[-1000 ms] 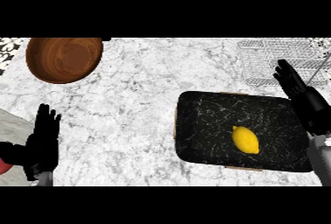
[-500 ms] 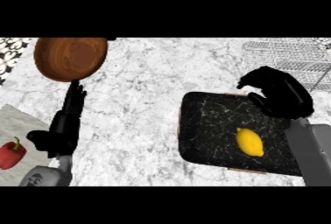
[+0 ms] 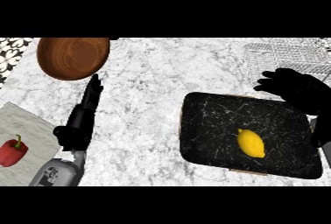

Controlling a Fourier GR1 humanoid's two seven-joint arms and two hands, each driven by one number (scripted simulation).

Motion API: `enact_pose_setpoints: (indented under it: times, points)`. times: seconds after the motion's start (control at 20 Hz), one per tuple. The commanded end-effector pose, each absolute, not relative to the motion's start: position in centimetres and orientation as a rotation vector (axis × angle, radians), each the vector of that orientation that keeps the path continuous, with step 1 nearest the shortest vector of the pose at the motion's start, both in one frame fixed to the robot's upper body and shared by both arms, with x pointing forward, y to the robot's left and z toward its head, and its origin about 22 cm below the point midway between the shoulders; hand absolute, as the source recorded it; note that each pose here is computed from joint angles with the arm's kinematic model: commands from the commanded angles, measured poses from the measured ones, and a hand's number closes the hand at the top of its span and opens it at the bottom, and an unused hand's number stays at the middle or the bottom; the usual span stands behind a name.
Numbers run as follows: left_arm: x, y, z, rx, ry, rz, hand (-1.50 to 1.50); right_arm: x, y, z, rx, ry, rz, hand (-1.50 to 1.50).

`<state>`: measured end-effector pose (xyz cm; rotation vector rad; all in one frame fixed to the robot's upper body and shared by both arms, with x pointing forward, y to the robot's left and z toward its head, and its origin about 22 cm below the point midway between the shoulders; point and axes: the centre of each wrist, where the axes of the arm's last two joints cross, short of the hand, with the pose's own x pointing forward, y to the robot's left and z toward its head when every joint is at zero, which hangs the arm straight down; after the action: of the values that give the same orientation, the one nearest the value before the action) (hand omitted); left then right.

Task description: Pick the lemon from the tray and place it in the tiered basket

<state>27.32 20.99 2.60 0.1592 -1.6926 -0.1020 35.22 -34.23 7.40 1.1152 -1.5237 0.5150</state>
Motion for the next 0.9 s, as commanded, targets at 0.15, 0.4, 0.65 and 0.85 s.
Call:
enact_pose_setpoints:
  times: [0.15, 0.4, 0.65, 0.85]
  points:
    - [27.2, 20.3, 2.7, 0.156, -1.685, -0.117, 0.0, 35.4, -39.6, 20.6, 0.919, -1.581, 1.144, -1.5]
    - [27.0, 20.0, 2.3, 0.162, -1.668, -0.107, 0.0, 32.9, -36.7, 30.3, 0.651, -1.641, 1.543, -1.5]
    - [27.3, 19.9, 2.8, 0.17, -1.663, -0.109, 0.0, 30.1, -33.1, 33.2, 0.41, -1.639, 1.776, -1.5]
    - [26.5, 19.5, 2.1, 0.174, -1.668, -0.126, 0.0, 27.9, -30.9, 32.3, 0.333, -1.6, 1.904, -1.5]
